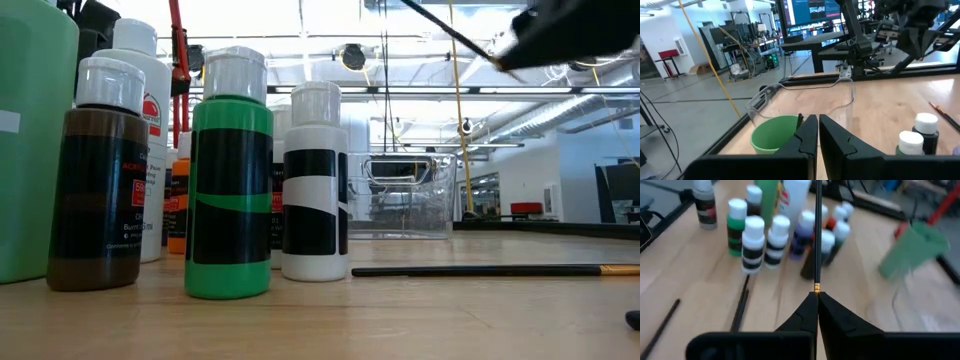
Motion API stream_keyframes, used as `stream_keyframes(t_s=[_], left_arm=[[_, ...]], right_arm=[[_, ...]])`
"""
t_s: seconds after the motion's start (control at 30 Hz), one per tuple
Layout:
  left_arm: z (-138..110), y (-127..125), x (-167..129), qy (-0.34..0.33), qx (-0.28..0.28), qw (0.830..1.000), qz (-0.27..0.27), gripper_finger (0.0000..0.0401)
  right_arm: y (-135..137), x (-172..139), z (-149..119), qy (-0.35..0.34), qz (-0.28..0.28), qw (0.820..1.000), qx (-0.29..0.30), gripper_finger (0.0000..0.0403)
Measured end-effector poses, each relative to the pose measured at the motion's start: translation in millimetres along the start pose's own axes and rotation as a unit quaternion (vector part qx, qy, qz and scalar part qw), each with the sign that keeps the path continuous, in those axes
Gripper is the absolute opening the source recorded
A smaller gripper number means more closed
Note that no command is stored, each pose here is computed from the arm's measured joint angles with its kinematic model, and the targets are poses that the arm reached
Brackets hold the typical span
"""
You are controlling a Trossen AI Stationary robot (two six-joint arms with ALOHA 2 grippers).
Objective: Pick & Place Paint Supplies
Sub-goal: Put the orange paint brush into the green cup
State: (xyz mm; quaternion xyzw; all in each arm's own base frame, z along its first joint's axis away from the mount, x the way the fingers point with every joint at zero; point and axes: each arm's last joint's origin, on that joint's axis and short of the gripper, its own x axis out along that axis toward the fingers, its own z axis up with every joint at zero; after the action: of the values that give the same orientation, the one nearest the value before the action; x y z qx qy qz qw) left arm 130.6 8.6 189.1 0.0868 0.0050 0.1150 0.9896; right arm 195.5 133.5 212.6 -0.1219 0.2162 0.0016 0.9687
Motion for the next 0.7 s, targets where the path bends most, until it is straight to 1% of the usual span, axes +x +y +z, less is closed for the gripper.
stream_keyframes(t_s=[0.1, 0.17, 0.23, 0.3, 0.4, 0.47, 0.53, 0.6, 0.7], left_arm=[[-1.2, -1.1, 1.1, 0.004, -0.001, 1.000, -0.011, 0.0021], [-2.8, -3.1, 2.4, 0.008, -0.017, 0.999, -0.036, 0.0021], [-5.2, -6.3, 4.2, 0.015, -0.024, 0.997, -0.077, 0.0021], [-8.3, -9.3, 6.1, 0.025, -0.015, 0.993, -0.111, 0.0021], [-13.4, -13.1, 9.2, 0.044, -0.007, 0.990, -0.133, 0.0021], [-14.8, -16.5, 11.6, 0.047, -0.007, 0.989, -0.143, 0.0021], [-15.5, -21.4, 13.9, 0.043, -0.005, 0.984, -0.171, 0.0021], [-14.9, -26.7, 16.0, 0.029, 0.005, 0.980, -0.198, 0.0021], [-11.0, -32.0, 19.7, 0.000, 0.007, 0.978, -0.206, 0.0021]], right_arm=[[-17.0, 15.1, 12.9, -0.044, 0.017, 0.999, -0.015, 0.0000], [-29.2, 27.5, 14.1, -0.050, 0.019, 0.998, -0.024, 0.0000], [-38.6, 40.2, 9.3, -0.058, 0.014, 0.998, -0.030, 0.0000], [-46.7, 51.7, 3.0, -0.078, 0.010, 0.997, -0.026, 0.0000], [-54.4, 63.5, -11.8, -0.105, 0.013, 0.994, -0.020, 0.0000], [-55.4, 67.7, -26.3, -0.116, 0.002, 0.993, -0.020, 0.0000], [-55.0, 69.5, -37.0, -0.137, -0.004, 0.990, -0.019, 0.0001], [-57.3, 67.6, -38.5, -0.164, -0.013, 0.986, -0.017, 0.0001], [-60.3, 63.8, -33.8, -0.179, -0.020, 0.984, -0.011, 0.0001]])
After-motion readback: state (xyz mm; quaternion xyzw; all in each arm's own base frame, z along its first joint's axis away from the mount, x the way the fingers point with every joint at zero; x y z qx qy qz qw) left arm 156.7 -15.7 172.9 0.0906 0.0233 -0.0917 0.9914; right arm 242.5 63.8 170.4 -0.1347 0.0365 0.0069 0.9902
